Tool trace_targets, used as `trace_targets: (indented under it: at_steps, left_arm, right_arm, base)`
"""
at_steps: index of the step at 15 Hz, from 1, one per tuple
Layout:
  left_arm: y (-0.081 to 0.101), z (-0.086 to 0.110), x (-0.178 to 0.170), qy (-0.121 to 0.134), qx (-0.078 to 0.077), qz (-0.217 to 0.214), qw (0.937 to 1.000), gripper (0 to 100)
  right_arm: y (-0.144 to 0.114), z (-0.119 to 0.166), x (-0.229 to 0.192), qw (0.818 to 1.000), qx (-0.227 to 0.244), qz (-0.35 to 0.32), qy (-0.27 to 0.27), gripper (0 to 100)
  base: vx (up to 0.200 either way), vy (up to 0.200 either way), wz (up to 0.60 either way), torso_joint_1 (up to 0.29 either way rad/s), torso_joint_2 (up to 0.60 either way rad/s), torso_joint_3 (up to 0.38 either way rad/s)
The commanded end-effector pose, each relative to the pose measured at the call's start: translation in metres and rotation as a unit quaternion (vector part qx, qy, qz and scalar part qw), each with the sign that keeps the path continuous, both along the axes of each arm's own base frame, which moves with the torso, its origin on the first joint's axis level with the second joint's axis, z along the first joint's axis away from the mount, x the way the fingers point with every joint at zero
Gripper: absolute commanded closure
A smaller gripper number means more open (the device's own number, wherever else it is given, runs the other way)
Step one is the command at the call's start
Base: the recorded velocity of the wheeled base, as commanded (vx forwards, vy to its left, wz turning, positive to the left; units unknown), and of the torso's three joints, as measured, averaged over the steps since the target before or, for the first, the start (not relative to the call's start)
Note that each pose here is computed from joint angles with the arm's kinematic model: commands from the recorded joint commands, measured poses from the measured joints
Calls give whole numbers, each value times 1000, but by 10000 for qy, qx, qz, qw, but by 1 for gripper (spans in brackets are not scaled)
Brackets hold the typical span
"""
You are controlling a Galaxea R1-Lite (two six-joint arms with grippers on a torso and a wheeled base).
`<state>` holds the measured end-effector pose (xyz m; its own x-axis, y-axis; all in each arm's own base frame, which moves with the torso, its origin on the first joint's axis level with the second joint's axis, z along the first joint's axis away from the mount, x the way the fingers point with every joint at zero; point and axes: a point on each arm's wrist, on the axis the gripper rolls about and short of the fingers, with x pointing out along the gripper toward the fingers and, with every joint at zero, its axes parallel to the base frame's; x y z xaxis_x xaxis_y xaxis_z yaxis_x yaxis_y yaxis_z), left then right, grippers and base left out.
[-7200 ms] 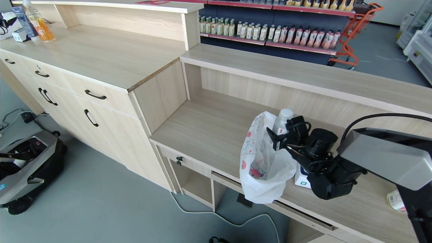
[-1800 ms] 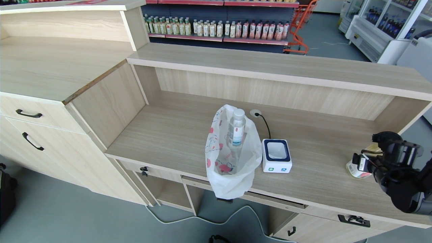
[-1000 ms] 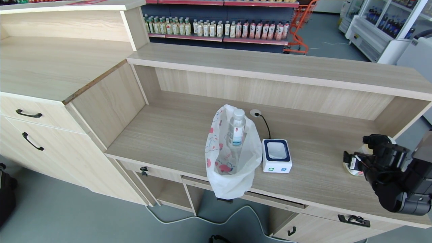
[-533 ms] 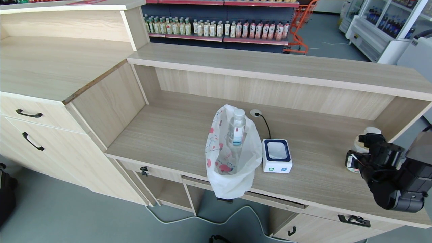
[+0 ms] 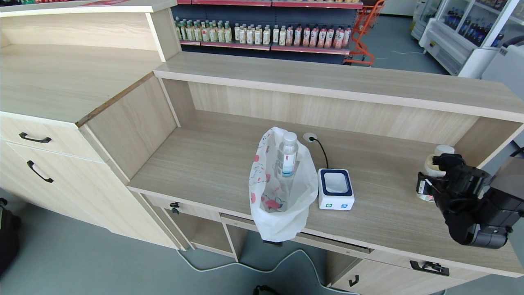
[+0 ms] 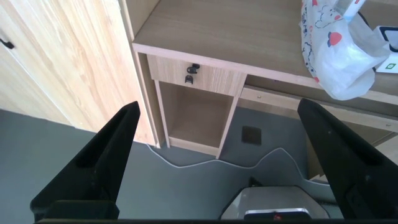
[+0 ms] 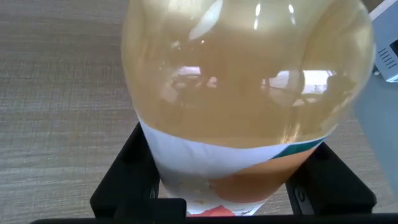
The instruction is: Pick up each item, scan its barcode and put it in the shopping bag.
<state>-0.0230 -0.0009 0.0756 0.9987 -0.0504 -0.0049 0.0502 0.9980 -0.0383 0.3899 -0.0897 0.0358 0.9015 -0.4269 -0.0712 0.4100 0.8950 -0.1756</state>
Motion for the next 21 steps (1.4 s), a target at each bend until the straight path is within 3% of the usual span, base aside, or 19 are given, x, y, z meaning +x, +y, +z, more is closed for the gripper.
trace_targets:
  at_steps: [1, 5, 8, 14, 17, 19, 21]
  left_arm:
    - [0, 0, 0, -1, -1, -1, 10000, 0]
    - [0, 0, 0, -1, -1, -1, 10000, 0]
    - [0, 0, 0, -1, -1, -1, 10000, 0]
    - [0, 0, 0, -1, -1, -1, 10000, 0]
    - [0, 0, 0, -1, -1, -1, 10000, 0]
    - [0, 0, 0, -1, -1, -1, 10000, 0]
    - [0, 0, 0, -1, -1, -1, 10000, 0]
  right_arm:
    - [0, 2, 0, 10000, -5, -1, -45, 100]
    - [0, 9, 0, 9999, 10, 82, -141, 100]
    - [3, 30, -4, 9982, 13, 502, -342, 100]
    - [23, 96, -34, 9734, 628, 1999, -923, 100]
    - [61, 168, -110, 8757, 2018, 4294, -898, 100]
    - [80, 190, -136, 8294, 2320, 5027, -746, 100]
    - [116, 213, -158, 7657, 2546, 5862, -724, 100]
  base:
    - [0, 0, 0, 0, 0, 0]
    - [0, 0, 0, 0, 0, 0]
    - [0, 0, 0, 0, 0, 0]
    - [0, 0, 0, 0, 0, 0]
    - [0, 0, 0, 0, 0, 0]
    - [0, 0, 0, 0, 0, 0]
    - [0, 0, 0, 0, 0, 0]
